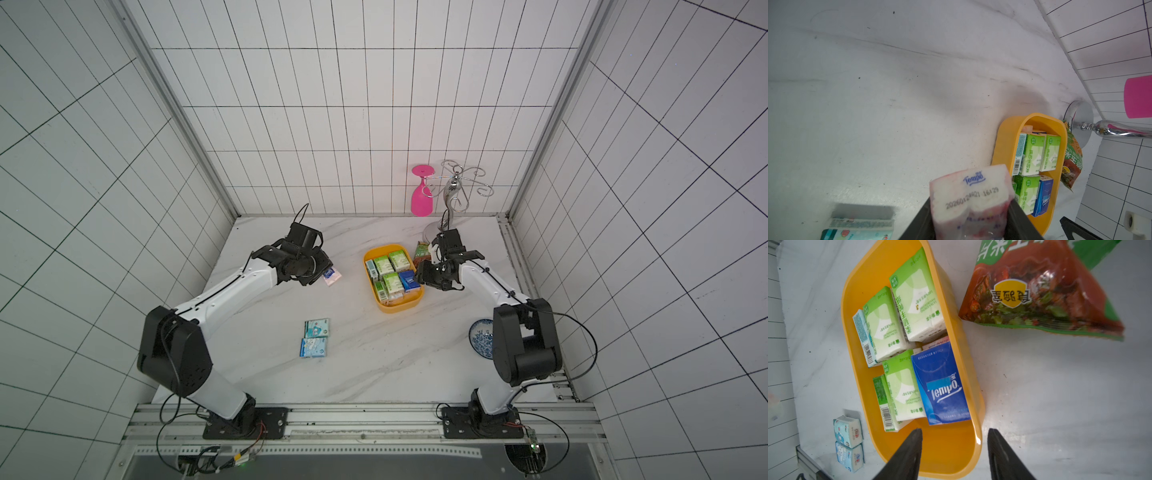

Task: Put the pocket tissues into the storage box
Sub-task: Pick up the pocket tissues from the center of the board, then adjust the storage box at the center of the board.

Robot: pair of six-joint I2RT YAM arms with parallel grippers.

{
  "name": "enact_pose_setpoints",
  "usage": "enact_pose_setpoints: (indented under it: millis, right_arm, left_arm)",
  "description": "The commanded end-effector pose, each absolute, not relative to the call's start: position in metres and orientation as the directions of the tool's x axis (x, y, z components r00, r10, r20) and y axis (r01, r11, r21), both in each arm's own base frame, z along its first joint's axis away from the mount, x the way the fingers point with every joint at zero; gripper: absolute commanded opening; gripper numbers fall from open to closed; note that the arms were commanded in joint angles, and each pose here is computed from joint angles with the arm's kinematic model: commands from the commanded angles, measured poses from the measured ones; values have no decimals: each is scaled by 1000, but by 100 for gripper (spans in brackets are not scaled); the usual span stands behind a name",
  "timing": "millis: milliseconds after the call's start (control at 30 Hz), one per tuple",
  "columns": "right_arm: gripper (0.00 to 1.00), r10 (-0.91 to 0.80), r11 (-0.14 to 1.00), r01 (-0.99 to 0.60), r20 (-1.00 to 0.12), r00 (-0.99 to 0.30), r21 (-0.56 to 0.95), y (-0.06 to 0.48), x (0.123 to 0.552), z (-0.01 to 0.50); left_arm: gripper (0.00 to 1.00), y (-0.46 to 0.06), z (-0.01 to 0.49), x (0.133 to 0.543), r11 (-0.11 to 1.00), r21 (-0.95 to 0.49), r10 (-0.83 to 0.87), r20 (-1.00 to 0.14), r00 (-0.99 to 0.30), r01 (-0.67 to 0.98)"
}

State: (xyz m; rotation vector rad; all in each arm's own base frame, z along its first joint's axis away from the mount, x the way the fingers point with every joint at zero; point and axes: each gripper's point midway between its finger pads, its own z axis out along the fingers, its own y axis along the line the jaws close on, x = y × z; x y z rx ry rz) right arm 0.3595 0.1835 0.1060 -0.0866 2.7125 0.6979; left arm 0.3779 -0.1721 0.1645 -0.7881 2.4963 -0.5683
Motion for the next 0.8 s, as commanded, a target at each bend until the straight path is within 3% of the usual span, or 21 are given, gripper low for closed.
enact_pose_setpoints:
  millis: [0, 167, 400, 767]
  right_arm:
    - [48, 0, 848, -179, -337, -941, 499, 191, 363, 101]
    - [45, -17, 889, -170, -340, -940, 426, 177, 360, 89]
    - [34, -44, 875, -169, -273, -961, 454, 185, 346, 69]
    - [37, -27, 910, -163, -340, -940, 381, 170, 348, 80]
  left_arm:
    - [48, -159, 183, 370, 800, -491, -560, -402, -725, -345]
    - [49, -145, 200, 352, 820, -488, -533, -460, -710, -299]
    - [49, -143, 207, 345, 820, -502, -528, -478, -702, -275]
    - [49, -170, 214, 354, 836, -509, -479, -495, -725, -205]
